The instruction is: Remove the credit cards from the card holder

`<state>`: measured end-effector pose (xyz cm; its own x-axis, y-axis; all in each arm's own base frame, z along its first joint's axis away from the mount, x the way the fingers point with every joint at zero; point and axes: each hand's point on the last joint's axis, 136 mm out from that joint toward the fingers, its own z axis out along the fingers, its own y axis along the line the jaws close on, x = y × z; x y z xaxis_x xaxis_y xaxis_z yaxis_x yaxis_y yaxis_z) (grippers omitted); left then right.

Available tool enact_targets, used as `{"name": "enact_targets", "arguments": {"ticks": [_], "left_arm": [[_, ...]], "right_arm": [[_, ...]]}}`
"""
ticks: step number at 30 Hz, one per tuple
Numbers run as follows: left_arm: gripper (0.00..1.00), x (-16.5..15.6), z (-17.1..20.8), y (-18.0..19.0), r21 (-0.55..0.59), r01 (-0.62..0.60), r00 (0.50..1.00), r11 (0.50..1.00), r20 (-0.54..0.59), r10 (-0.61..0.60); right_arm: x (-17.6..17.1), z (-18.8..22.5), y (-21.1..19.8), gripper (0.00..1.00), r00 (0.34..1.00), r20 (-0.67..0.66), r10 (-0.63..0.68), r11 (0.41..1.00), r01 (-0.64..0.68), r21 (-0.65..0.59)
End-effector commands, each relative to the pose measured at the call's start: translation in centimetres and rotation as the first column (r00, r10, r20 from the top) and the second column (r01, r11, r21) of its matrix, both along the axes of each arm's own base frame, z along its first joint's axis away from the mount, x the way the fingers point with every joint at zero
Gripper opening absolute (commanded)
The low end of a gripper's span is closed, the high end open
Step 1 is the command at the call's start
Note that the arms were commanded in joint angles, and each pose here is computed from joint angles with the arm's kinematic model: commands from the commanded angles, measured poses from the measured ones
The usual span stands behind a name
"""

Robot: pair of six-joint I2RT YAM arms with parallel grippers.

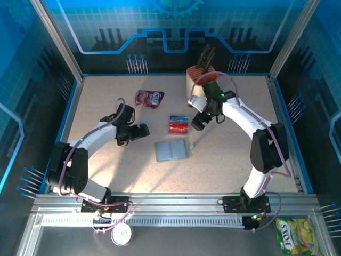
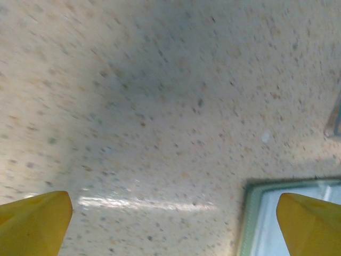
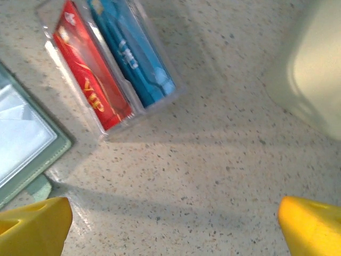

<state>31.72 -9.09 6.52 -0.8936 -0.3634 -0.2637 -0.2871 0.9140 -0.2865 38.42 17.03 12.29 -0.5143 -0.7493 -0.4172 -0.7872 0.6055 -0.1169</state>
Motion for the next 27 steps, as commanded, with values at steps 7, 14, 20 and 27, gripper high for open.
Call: {"name": "enact_targets", "arguments": {"ticks": [7,14,20,27], "left_arm": [[0.99,1.7,2.4,7.3,0.313,-0.115,0.986,0.943,0.152,0.069],[0.99,2.1,4.6,10.8,0.426,-0.234,0.932,0.874,0.354,0.077],[0.99,3.1,6.0,12.6,0.488,-0.303,0.839,0.819,0.544,-0.013],[0.99,5.2,4.9,12.8,0.444,-0.329,0.746,0.834,0.663,-0.059]], "right_arm": [[2.3,0.0,-6.8,1.0,0.885,0.221,-0.409,0.909,0.373,0.186],[0.9,-2.2,-12.4,1.0,0.722,0.251,-0.645,0.753,0.544,0.369],[1.1,-2.3,-14.4,1.0,0.614,0.321,-0.721,0.685,0.562,0.463],[1.7,-0.9,-15.2,1.0,0.538,0.405,-0.74,0.668,0.515,0.537]]}}
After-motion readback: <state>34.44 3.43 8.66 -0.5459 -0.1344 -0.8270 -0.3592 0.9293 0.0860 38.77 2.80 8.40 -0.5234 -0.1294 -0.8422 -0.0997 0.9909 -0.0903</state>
